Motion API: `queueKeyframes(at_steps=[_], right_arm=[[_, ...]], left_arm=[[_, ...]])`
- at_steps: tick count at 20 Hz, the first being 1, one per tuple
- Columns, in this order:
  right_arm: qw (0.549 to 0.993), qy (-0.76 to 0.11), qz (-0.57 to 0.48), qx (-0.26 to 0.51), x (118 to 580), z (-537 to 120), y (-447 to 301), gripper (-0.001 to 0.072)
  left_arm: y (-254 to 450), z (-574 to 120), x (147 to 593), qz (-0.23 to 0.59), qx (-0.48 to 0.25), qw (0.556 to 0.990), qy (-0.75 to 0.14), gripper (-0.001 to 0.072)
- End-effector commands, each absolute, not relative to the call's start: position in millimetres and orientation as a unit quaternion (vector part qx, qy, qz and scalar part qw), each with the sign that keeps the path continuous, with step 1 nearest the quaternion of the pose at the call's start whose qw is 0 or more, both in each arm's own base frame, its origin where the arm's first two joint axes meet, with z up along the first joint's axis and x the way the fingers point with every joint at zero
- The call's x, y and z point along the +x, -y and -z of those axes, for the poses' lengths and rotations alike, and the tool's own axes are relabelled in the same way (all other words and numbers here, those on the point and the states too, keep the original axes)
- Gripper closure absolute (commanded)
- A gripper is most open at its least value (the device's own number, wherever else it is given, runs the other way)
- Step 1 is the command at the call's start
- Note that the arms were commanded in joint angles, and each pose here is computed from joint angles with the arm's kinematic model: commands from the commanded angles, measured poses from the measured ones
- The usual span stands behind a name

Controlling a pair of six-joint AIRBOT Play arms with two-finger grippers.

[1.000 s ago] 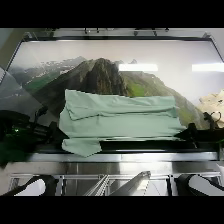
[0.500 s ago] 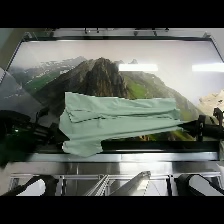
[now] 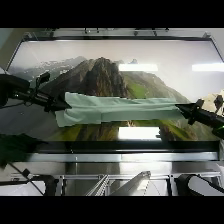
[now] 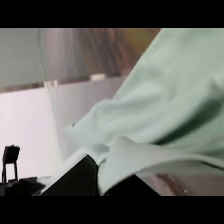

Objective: Fold the shirts.

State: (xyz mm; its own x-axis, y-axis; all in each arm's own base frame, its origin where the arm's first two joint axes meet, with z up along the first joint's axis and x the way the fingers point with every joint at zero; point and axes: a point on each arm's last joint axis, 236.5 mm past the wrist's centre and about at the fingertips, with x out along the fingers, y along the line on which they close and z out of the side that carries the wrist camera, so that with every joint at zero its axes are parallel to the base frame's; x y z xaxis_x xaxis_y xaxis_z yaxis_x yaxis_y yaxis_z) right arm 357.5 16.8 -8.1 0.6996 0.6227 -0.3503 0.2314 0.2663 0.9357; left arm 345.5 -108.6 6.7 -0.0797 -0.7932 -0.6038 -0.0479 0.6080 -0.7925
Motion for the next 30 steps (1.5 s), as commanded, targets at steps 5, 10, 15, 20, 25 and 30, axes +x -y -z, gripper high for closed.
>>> queueKeyframes(at_steps=[5,10,15,20,25,30], right_arm=[[0.731,-0.353,-0.103,0.574,401.9,72.2,-16.7,0.0691],[0.752,-0.359,-0.112,0.541,404.8,78.0,-22.9,0.0692],[0.765,-0.356,-0.123,0.522,405.2,76.5,-23.5,0.0637],[0.753,-0.412,-0.155,0.49,379.9,51.8,-6.2,0.0283],[0.82,-0.416,-0.048,0.391,366.9,8.5,85.6,0.0013],[0.785,-0.459,-0.064,0.412,379.7,45.4,67.1,0.0013]], left_arm=[[90.2,58.8,411.8,0.3,-0.337,0.574,-0.684,0.0681],[91.7,88.1,427.1,0.302,-0.339,0.563,-0.691,0.0681],[94.4,95.5,427.1,0.303,-0.341,0.555,-0.695,0.0386],[90.4,37.1,423.7,0.348,-0.366,0.549,-0.665,-0.0005],[66.6,-17.4,425.0,0.348,-0.352,0.6,-0.628,0.0011],[82.6,-52.9,419.1,0.366,-0.316,0.626,-0.612,0.0133]])
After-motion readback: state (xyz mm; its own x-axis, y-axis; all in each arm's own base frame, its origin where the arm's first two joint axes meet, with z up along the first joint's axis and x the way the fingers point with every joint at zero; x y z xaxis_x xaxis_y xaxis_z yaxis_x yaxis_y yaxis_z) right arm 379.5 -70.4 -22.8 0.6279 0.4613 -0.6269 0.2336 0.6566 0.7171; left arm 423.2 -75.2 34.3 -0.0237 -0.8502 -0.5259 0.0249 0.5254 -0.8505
